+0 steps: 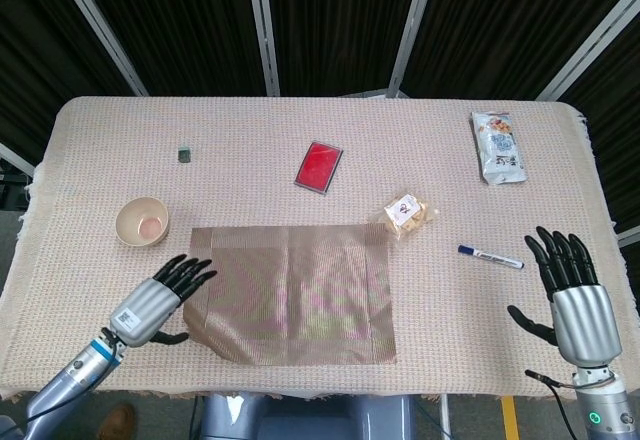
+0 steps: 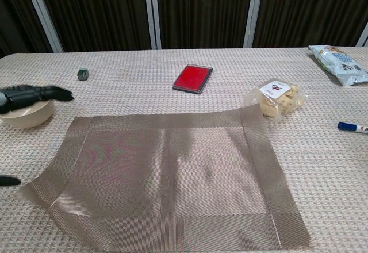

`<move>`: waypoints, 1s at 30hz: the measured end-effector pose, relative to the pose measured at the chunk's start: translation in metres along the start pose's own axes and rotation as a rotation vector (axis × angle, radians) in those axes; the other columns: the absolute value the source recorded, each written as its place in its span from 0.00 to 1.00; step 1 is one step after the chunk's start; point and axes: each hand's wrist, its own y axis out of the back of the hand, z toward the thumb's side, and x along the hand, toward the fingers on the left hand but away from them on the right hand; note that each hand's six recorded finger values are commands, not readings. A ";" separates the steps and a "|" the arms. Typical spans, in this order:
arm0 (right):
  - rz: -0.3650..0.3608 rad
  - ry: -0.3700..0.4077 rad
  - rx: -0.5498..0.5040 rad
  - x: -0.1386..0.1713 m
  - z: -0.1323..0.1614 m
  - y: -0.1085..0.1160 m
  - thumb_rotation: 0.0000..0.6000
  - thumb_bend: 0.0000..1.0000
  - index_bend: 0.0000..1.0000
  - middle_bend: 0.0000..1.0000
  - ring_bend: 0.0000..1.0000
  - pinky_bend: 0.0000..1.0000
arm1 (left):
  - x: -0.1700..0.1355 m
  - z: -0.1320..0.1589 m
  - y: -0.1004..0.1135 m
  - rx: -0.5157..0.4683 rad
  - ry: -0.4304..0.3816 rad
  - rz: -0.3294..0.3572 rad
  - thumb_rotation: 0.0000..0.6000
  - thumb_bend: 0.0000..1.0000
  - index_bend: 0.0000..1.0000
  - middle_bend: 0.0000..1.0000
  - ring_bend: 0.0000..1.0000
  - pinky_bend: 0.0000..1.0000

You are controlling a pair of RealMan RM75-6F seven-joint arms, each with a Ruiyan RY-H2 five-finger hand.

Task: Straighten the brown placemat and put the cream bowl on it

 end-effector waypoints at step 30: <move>0.012 -0.024 0.039 -0.003 -0.006 -0.007 1.00 0.00 0.00 0.00 0.00 0.00 | 0.018 -0.194 -0.009 0.041 0.513 0.016 1.00 0.02 0.33 0.00 0.00 0.00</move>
